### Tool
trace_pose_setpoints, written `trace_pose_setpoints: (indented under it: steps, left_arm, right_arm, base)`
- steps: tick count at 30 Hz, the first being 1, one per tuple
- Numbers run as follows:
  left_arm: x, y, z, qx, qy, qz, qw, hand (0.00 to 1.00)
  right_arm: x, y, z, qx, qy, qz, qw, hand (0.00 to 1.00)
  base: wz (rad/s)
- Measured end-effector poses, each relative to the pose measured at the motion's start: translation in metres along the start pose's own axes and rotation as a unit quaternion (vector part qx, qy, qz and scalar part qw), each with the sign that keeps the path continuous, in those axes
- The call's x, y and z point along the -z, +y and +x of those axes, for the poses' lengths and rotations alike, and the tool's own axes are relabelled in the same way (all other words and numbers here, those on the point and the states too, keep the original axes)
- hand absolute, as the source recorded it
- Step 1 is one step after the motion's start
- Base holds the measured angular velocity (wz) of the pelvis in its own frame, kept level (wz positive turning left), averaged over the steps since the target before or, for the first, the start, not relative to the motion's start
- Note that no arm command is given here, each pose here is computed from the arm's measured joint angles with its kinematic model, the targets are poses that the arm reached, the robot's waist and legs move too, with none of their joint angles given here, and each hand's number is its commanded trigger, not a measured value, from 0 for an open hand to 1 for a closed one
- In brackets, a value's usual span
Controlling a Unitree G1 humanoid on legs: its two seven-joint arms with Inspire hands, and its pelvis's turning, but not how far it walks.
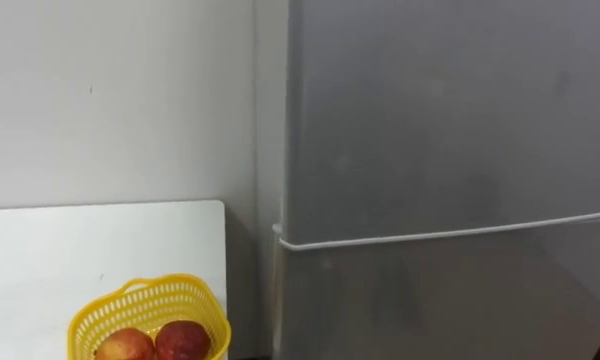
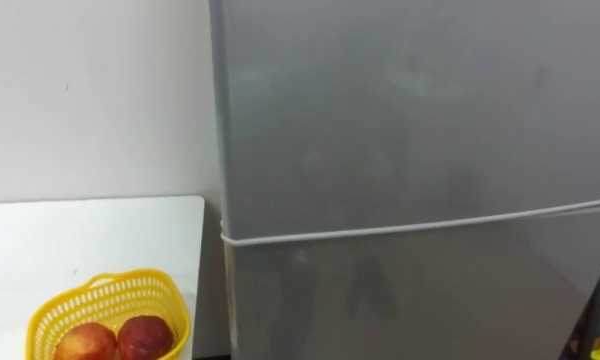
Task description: Retrieve from the upper fridge
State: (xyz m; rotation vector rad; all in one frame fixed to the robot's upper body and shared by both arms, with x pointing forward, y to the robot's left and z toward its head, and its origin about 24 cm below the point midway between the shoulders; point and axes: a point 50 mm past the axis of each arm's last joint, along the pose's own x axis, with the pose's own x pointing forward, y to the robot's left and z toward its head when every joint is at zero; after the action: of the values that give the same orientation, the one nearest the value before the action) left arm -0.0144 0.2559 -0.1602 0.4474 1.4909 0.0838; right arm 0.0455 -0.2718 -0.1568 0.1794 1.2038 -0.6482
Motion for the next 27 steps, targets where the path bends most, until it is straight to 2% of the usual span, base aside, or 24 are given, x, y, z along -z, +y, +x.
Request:
trace_pose_setpoints:
  steps: [12, 27]
  left_arm:
    - [-0.006, -0.005, 0.001, 0.023, 0.009, 0.010, 1.000, 0.00]
    - [-0.007, -0.011, 0.001, 0.040, 0.013, 0.032, 0.999, 0.00]
  right_arm:
    - [0.012, 0.013, -0.001, -0.060, 0.015, -0.159, 0.985, 0.00]
    - [0.016, 0.029, -0.003, -0.108, 0.013, -0.259, 0.960, 0.00]
  base:
    - [0.06]
    - [0.00]
